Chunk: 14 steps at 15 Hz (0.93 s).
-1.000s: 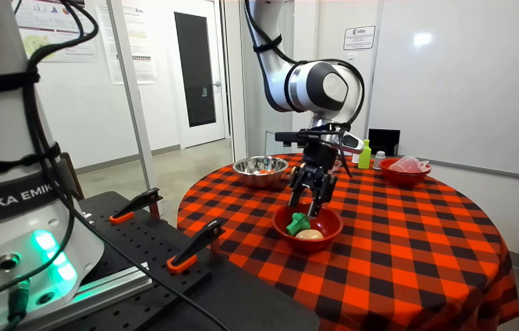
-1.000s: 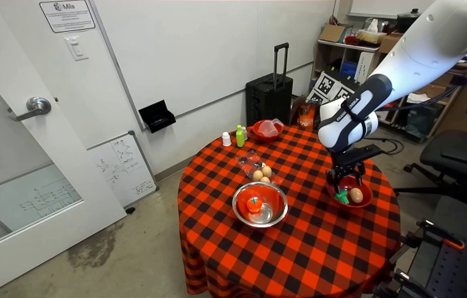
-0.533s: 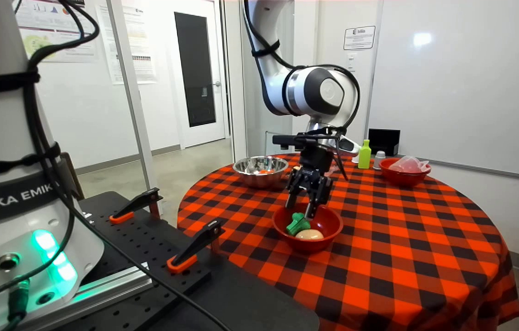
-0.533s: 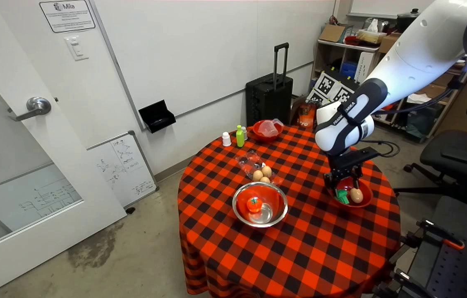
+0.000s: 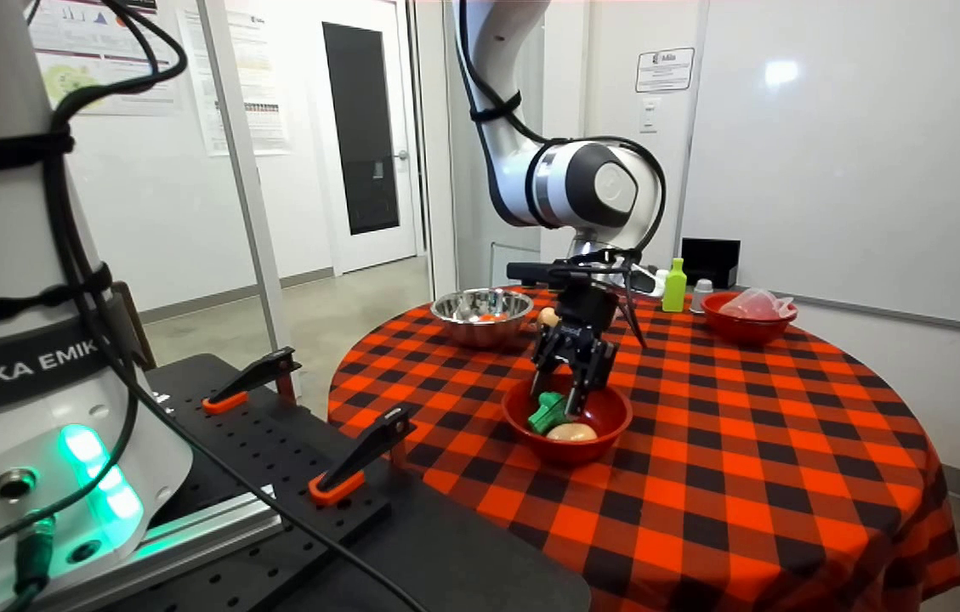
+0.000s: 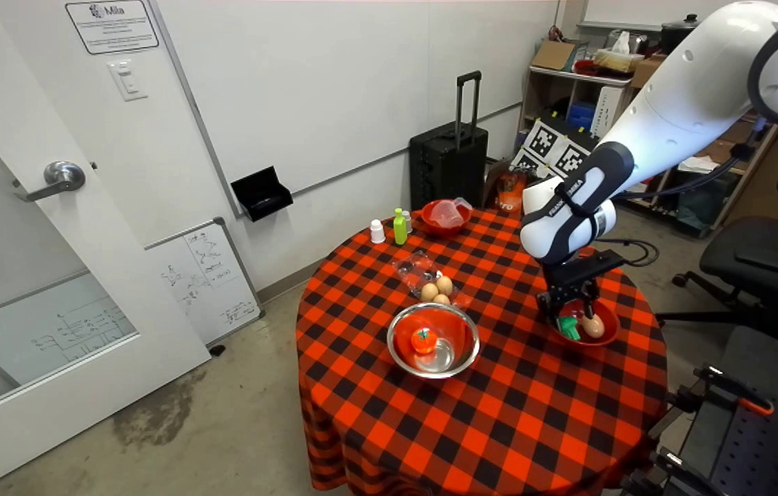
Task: Remove the plastic broccoli from the red bowl
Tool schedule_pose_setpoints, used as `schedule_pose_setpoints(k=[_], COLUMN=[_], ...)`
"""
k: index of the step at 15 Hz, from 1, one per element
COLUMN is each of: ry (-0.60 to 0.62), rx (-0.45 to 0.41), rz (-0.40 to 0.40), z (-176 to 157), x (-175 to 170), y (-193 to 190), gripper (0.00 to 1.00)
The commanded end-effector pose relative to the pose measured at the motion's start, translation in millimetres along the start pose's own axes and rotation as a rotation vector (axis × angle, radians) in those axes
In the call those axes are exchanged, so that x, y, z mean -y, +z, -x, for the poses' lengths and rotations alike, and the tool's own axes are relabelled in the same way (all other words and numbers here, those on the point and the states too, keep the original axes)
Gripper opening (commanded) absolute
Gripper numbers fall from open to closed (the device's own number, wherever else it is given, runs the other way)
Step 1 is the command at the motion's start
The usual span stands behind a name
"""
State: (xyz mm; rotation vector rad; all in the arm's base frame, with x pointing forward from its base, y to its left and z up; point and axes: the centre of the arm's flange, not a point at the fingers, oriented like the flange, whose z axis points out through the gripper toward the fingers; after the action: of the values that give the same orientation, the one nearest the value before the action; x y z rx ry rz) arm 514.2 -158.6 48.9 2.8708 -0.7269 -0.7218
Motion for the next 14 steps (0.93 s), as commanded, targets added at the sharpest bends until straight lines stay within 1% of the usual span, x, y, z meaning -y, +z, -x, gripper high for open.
schedule_pose_setpoints(k=[1, 2, 4, 5, 6, 7, 9, 14], ry=[-0.01, -0.009, -0.008, -0.007, -0.006, -0.005, -0.003, 0.013], rx=[0.004, 0.006, 0.007, 0.006, 0.005, 0.008, 0.008, -0.009], rz=[0.005, 0.006, 0.006, 0.006, 0.005, 0.006, 0.005, 0.015], z=[-13.5, -14.5, -15.9, -16.8, -17.3, -17.7, -18.7, -10.2], x=[0.5, 0.0, -0.7, -0.8, -0.8, -1.1, -1.7, -6.5], y=[4.2, 5.5, 6.3, 5.7, 4.9, 2.8, 1.3, -11.8], gripper=[0.81, 0.69, 0.51, 0.44, 0.34, 0.3, 0.27, 0.27])
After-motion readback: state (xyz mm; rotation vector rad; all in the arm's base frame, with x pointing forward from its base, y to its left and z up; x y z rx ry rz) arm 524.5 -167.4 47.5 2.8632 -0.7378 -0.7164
